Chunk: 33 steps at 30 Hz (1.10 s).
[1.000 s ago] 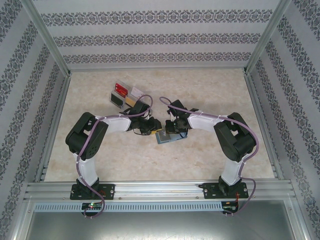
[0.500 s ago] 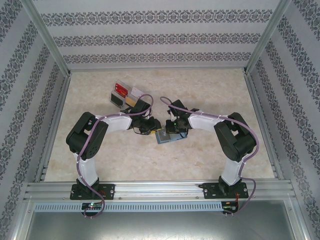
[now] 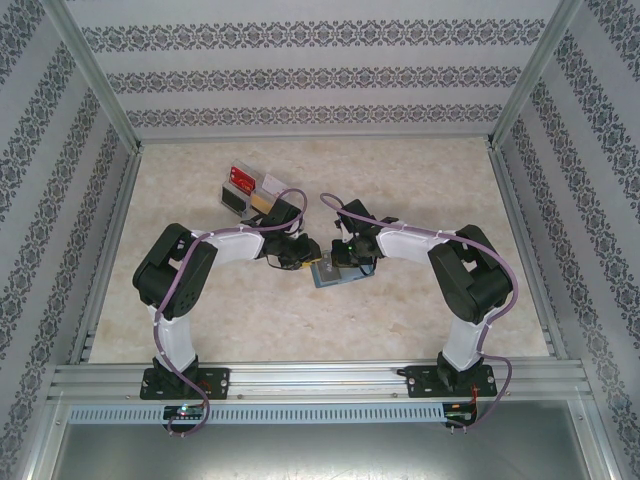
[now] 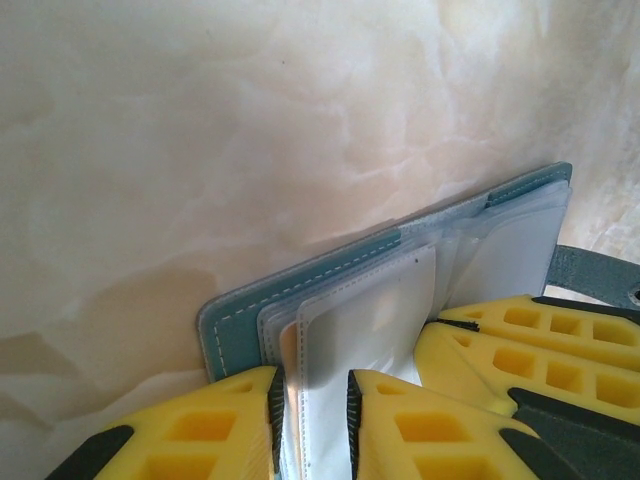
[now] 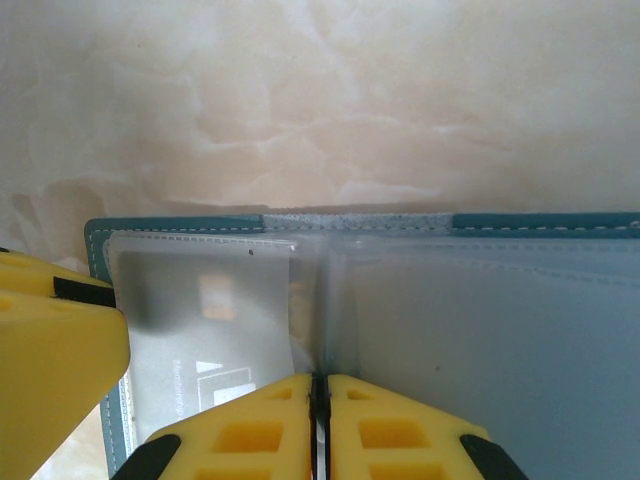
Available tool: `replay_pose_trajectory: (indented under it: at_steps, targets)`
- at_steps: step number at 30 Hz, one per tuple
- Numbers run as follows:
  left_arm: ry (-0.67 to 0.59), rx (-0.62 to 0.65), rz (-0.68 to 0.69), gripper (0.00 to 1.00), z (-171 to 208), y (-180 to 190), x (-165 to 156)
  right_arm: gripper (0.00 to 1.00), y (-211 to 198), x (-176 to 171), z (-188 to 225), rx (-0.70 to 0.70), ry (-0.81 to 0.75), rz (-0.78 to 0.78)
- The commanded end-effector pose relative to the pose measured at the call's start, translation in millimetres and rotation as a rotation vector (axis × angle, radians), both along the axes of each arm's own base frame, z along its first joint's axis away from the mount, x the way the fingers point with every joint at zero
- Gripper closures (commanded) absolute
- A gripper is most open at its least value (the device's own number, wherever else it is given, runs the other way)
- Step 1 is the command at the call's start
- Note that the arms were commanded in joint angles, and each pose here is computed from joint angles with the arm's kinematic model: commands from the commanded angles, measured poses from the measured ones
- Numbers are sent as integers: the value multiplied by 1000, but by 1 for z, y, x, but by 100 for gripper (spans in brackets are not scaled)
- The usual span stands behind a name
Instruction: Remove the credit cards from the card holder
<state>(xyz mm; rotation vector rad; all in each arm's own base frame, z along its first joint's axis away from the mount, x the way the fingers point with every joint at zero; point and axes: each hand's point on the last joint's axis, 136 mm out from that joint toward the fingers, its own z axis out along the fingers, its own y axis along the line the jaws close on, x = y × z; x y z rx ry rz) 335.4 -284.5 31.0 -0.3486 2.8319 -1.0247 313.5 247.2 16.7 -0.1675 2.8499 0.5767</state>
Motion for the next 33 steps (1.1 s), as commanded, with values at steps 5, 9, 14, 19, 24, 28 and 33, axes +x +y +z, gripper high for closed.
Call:
replay_pose_trajectory:
  at_steps: [5,9,14,19,24,28,33]
  targets:
    - [-36,-35,-62,75,13,-14,-2,88,-20,-19,-32,-75,86,-26]
    - [-55,9,-43,77,14,-6,0,91,-22,-19,-34,-82,87,-30]
    - [-77,46,-26,77,17,2,1,91,-25,-19,-35,-93,90,-41]
    - [-77,27,-28,76,17,-1,1,92,-27,-19,-37,-96,96,-51]
    - [-60,20,-44,73,12,-6,3,92,-27,-19,-37,-91,96,-49]
    - [-54,34,-49,73,9,-8,6,92,-26,-19,-38,-89,100,-47]
    - [-46,39,-51,73,6,-9,9,92,-26,-19,-38,-91,99,-45]
